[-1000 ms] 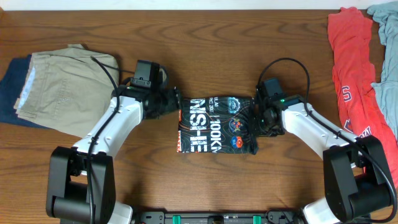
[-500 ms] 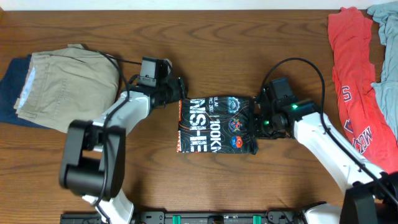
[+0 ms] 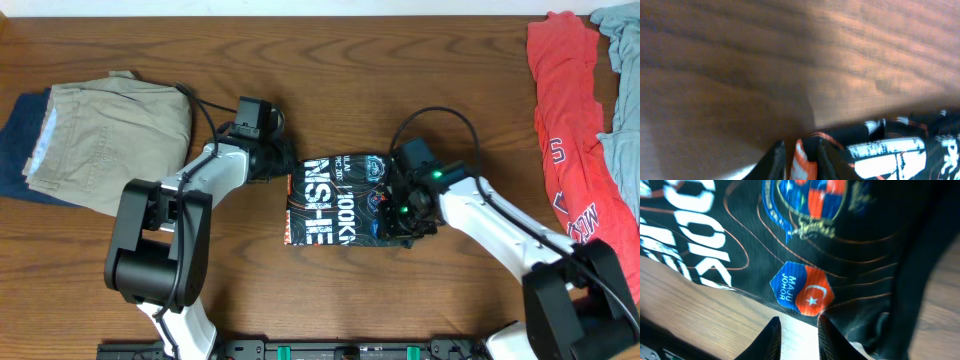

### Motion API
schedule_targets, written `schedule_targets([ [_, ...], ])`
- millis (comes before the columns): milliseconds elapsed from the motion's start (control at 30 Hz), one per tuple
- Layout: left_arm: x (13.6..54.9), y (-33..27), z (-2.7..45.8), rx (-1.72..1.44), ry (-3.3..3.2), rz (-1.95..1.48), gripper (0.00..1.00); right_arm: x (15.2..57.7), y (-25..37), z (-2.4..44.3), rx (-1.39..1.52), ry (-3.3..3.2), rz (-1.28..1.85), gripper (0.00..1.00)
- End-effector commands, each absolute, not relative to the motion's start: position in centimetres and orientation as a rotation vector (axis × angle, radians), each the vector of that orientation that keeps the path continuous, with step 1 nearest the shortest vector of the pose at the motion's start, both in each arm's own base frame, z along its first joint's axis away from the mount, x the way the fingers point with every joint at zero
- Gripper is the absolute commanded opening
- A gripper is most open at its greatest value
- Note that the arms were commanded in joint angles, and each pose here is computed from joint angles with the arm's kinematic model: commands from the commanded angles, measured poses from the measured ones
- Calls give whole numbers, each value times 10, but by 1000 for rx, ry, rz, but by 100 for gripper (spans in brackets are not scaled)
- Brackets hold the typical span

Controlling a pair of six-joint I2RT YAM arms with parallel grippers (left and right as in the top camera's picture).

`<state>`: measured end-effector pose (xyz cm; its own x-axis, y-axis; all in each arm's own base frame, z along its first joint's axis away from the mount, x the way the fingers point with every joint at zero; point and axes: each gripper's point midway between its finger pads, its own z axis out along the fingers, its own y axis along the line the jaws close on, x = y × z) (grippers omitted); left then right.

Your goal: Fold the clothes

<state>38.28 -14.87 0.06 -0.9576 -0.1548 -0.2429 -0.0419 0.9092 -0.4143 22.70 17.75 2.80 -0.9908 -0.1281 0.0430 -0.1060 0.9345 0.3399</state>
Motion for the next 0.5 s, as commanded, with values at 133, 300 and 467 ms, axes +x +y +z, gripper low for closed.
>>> schedule_targets([
  [133, 326, -136, -41, -160, 3058, -493, 19, 219, 175, 11, 181, -2987, -450, 23],
  [300, 294, -127, -43, -197, 3195, -446, 11, 218, 162, 1, 179, -3015, -347, 24],
  [467, 248, -116, -39, -261, 3390, -370, 10, 229, 145, -11, 183, -3098, -215, 25],
])
